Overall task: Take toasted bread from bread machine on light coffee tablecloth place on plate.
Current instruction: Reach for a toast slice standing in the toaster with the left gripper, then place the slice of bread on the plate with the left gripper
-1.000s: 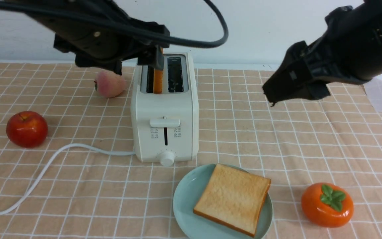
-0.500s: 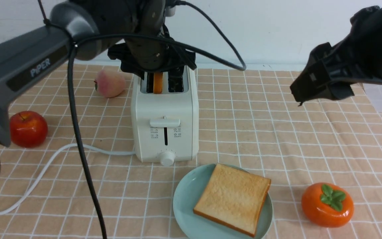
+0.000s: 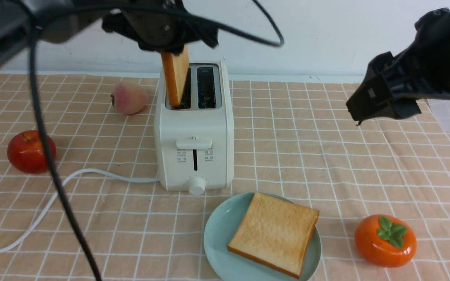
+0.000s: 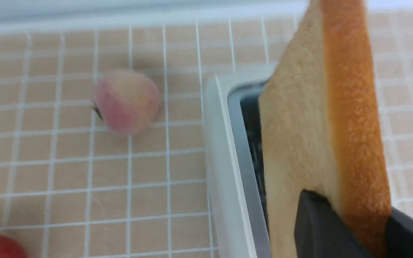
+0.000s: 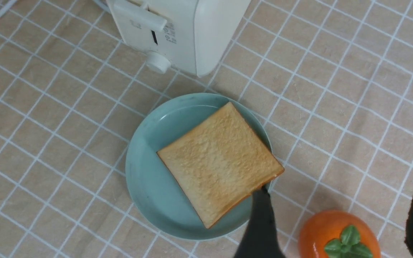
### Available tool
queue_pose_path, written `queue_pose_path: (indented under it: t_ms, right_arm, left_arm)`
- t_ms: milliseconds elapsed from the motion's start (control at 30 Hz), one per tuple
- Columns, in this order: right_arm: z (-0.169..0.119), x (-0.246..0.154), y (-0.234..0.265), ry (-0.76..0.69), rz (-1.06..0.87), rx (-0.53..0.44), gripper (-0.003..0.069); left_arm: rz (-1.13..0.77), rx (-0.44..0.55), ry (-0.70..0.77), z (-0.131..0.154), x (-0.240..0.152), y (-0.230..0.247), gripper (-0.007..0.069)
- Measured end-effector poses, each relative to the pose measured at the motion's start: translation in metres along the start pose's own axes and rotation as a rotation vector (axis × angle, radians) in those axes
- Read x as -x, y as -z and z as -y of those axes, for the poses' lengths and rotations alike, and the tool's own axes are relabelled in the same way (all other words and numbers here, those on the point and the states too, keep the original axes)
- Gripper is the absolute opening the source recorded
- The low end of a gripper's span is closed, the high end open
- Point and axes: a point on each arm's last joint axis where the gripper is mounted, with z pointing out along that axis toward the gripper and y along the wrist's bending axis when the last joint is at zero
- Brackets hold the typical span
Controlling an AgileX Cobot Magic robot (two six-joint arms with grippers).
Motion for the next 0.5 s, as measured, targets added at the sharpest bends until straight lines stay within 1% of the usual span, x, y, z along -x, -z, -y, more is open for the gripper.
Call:
queue_pose_path:
  t_ms: [133,200,233,267,333,400,433,467,500]
  right_arm:
    - [0.001,0.0,0.0,0.006,-0.004,-0.014,0.0507]
    - [0.001,0.0,0.0,0.006,-0.004,-0.014,0.0507]
    - [0.001,0.0,0.0,0.006,-0.003,-0.014,0.0506]
    - [0.001,0.0,0.0,0.006,-0.003,-0.015,0.0505]
    - [0.001,0.0,0.0,0.007,-0.003,-0.015,0.0501]
    - [0.001,0.0,0.0,0.007,-0.003,-0.016,0.0494]
    - [0.001,0.0,0.0,0.007,-0.003,-0.016,0.0493]
    - [0.001,0.0,0.0,0.007,-0.003,-0.016,0.0482]
    - [0.001,0.0,0.0,0.007,-0.003,-0.016,0.0475]
  left_arm:
    - [0.096,-0.038,-0.005,-0.023,0.016,0.098,0.009]
    - [0.105,-0.098,-0.026,-0.03,0.01,0.135,0.009]
    - [0.103,-0.153,-0.034,-0.033,0.003,0.154,0.009]
    - [0.109,-0.186,-0.049,-0.035,-0.002,0.167,0.009]
    - [0.074,-0.302,-0.08,-0.034,-0.024,0.181,0.009]
    - [0.02,-0.412,-0.088,-0.029,-0.047,0.178,0.009]
    - [0.02,-0.427,-0.086,-0.029,-0.05,0.18,0.009]
    - [-0.062,-0.531,-0.049,-0.022,-0.079,0.162,0.009]
    - [-0.089,-0.59,-0.008,-0.017,-0.09,0.153,0.009]
